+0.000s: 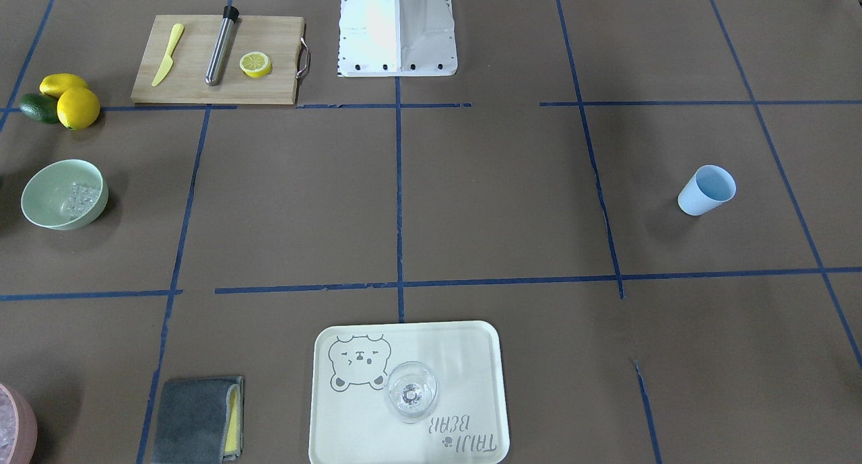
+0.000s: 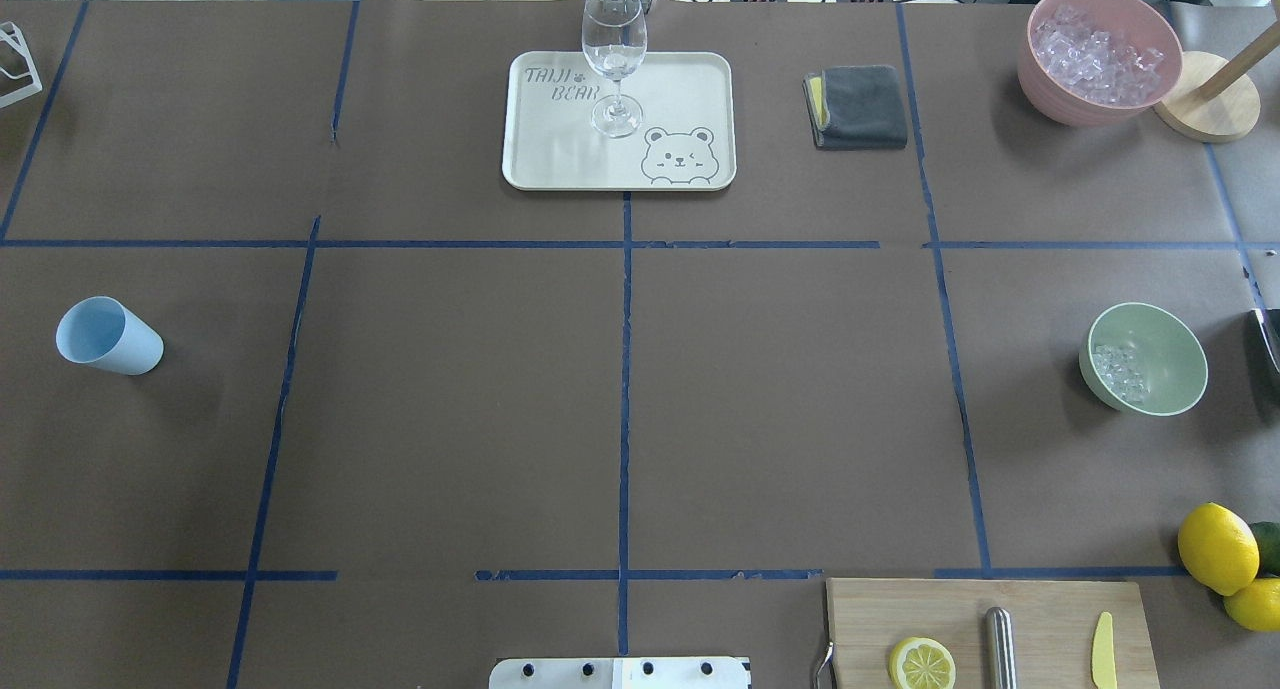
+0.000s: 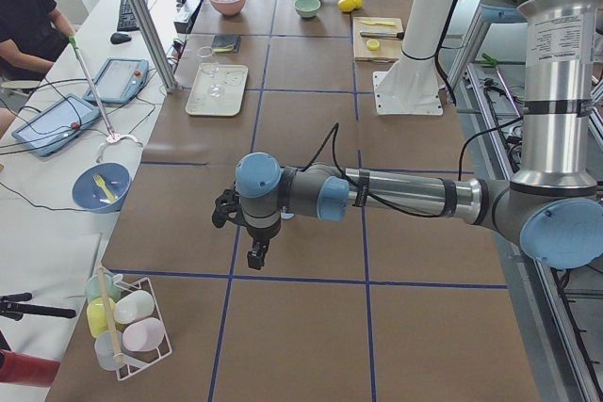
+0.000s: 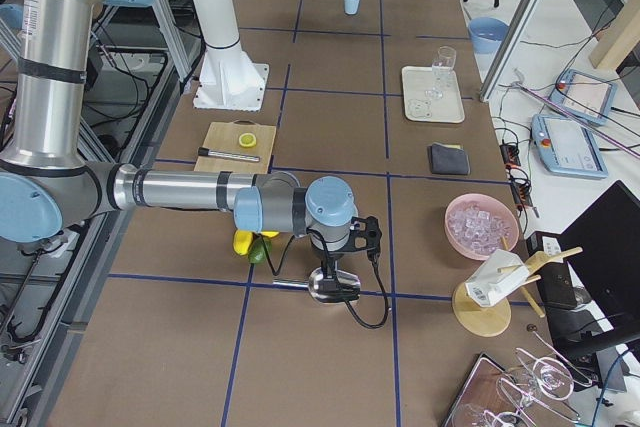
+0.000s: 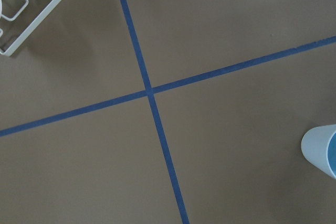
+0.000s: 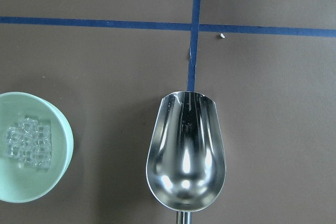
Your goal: Pour ice into bowl
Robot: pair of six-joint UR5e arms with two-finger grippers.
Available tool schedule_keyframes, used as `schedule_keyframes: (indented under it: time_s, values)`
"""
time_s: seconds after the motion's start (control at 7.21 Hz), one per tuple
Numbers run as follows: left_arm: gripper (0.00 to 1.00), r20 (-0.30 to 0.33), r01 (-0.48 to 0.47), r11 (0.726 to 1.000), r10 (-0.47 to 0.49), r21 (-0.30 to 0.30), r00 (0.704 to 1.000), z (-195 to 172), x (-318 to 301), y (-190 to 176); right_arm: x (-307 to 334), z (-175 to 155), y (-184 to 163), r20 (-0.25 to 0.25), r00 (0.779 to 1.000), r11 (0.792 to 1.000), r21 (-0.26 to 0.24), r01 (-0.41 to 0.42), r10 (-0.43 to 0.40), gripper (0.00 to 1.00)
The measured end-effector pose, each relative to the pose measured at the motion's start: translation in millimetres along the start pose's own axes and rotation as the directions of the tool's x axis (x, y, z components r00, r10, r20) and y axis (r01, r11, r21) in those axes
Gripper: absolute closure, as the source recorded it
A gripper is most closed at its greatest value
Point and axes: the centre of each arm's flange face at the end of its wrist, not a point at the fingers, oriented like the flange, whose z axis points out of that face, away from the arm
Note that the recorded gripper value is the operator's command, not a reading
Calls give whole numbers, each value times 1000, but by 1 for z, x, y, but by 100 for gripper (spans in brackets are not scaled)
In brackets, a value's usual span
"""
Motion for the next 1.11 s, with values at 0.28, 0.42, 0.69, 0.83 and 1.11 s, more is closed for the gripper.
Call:
schedule_keyframes:
  time_s: [0.28,0.42,0.69,0.83,1.11]
  values:
    - [0,-9,50,999,-51,-4,999,2,-18,17,2,2,1,21,1000,1000,-6,-12,12,0]
    - [0,-9,59,998,-59,-1,998,0,-21,19,4,2,4,32,999,1000,-6,-19,19,0]
    - [0,-6,66,998,-66,16,998,-7,-24,18,14,3,8,40,998,999,-5,-40,40,0]
    - [0,-4,66,997,-66,27,998,-12,-25,16,18,2,10,40,998,999,-2,-48,48,0]
    - [0,-2,62,997,-62,42,998,-19,-24,12,24,-3,11,41,997,998,12,-61,60,0]
